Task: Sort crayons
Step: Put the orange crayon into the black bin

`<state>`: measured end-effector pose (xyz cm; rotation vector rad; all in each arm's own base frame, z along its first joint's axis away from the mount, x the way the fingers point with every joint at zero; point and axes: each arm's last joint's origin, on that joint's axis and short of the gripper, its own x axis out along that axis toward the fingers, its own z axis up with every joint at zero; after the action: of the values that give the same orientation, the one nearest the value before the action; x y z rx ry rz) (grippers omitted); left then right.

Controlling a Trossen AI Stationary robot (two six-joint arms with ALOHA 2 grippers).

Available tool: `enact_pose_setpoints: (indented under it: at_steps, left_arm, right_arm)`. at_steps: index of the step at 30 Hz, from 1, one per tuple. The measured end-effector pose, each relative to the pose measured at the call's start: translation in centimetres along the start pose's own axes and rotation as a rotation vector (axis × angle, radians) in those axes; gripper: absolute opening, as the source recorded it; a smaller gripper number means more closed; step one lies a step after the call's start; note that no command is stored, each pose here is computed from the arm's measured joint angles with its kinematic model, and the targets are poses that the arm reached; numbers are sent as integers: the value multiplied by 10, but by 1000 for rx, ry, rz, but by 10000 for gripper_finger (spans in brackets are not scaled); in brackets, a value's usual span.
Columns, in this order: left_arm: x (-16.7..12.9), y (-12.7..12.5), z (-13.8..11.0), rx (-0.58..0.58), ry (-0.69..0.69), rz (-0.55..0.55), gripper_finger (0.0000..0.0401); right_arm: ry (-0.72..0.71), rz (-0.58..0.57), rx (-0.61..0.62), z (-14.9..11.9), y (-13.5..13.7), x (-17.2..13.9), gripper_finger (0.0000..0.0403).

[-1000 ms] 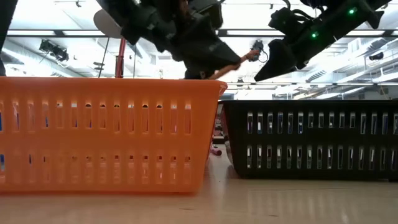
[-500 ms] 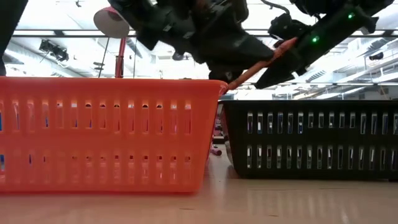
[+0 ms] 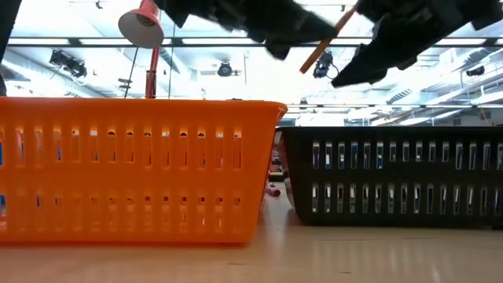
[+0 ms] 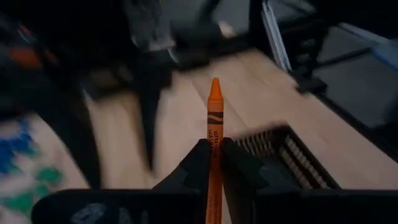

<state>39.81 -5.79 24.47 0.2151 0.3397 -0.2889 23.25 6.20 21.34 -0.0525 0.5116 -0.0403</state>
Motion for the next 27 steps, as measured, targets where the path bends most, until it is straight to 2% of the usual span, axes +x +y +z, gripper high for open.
enact_pose_setpoints:
  at_steps: [7, 16, 27]
  left_arm:
    - [-2, 8, 11, 49, -103, 79, 39]
    - [-4, 12, 19, 57, -200, 106, 39]
    - [-6, 13, 24, 63, -253, 116, 39]
  right_arm:
    - [-57, -83, -109, -2, 23, 2, 168]
    - [-141, -148, -96, 5, 30, -1, 168]
    - [-281, -158, -142, 18, 39, -8, 168]
